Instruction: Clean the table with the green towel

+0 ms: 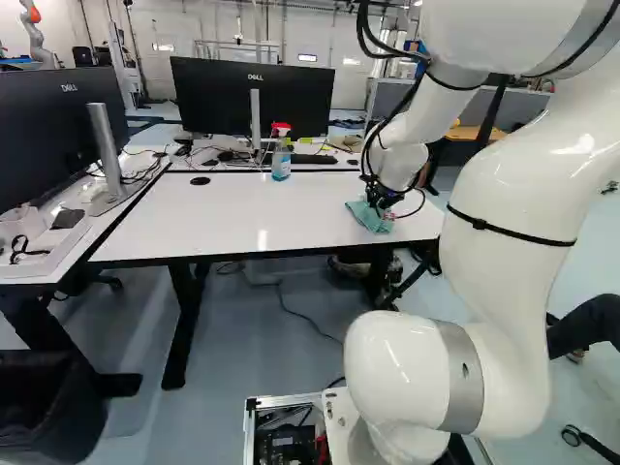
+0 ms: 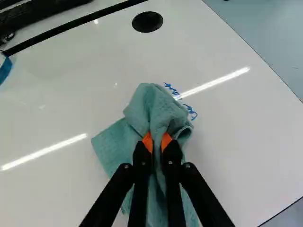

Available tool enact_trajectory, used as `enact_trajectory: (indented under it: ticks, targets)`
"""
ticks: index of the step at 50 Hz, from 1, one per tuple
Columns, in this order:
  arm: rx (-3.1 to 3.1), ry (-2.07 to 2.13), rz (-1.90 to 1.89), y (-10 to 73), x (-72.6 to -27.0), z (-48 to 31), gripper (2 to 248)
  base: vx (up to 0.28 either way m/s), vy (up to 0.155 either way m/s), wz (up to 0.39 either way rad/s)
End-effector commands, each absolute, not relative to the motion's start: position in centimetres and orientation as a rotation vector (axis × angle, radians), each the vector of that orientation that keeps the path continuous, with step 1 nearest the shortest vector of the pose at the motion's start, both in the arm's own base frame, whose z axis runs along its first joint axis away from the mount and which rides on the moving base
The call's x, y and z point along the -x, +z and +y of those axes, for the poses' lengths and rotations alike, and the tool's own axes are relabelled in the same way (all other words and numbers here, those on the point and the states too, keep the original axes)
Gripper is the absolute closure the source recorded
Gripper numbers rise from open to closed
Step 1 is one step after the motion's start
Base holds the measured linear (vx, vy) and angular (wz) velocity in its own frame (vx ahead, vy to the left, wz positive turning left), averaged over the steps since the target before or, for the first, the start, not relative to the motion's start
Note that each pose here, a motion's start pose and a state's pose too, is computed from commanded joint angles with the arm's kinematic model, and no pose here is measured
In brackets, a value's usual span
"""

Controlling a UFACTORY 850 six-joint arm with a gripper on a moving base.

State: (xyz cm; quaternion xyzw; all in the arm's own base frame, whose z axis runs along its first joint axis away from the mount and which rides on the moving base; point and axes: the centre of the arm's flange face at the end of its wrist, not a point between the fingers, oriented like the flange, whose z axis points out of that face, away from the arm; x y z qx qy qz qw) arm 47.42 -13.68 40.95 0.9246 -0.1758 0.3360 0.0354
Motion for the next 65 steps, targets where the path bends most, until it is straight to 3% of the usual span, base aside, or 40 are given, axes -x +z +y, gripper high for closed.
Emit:
enact_trajectory:
  ticks: [20, 65]
  targets:
    - [-2.849, 1.051, -0.505, 40.9, -50.3, -13.2, 210, 0.000, 0.000, 0.000]
    - [-2.775, 1.085, -0.622, 40.5, -55.4, -20.0, 210, 0.000, 0.000, 0.000]
